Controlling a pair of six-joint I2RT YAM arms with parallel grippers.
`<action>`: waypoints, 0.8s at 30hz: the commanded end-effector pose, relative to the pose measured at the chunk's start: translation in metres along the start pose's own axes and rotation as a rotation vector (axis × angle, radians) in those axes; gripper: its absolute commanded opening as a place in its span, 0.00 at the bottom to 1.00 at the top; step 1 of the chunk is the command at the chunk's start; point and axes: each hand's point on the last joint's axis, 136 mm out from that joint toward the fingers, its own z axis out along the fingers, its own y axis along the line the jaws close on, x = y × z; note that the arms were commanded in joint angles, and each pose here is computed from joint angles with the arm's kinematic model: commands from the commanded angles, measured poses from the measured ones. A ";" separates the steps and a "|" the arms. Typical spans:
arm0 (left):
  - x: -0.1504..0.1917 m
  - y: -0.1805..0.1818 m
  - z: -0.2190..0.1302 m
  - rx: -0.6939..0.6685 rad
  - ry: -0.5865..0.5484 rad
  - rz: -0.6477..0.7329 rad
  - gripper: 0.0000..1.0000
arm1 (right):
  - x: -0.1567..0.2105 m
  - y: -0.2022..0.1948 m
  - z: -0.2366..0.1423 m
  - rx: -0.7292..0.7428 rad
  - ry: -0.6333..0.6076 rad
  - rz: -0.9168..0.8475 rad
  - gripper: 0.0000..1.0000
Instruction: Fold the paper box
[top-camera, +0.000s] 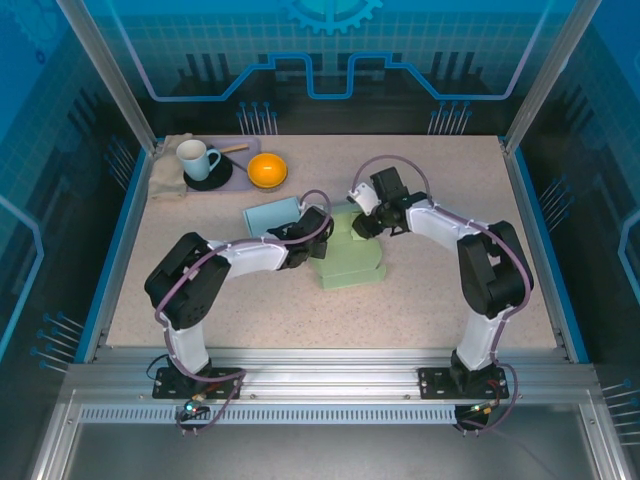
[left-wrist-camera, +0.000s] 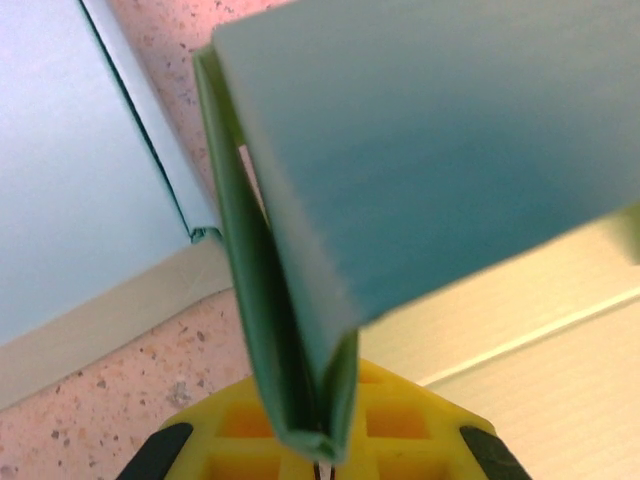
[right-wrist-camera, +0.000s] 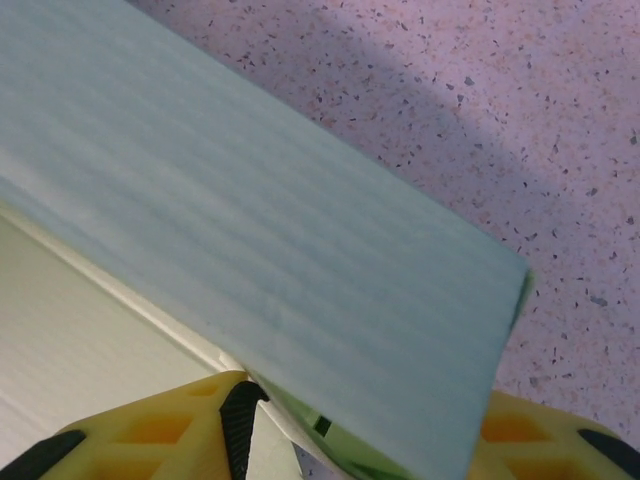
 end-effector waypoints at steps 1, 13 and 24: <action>0.017 -0.013 -0.021 0.081 0.137 -0.026 0.00 | -0.021 0.007 -0.015 0.030 -0.107 0.014 0.45; 0.006 -0.009 -0.035 0.157 0.236 -0.278 0.03 | -0.005 -0.007 -0.031 0.168 -0.109 0.117 0.38; -0.009 -0.016 -0.051 0.208 0.209 -0.327 0.03 | -0.002 0.018 -0.022 0.067 -0.072 0.181 0.39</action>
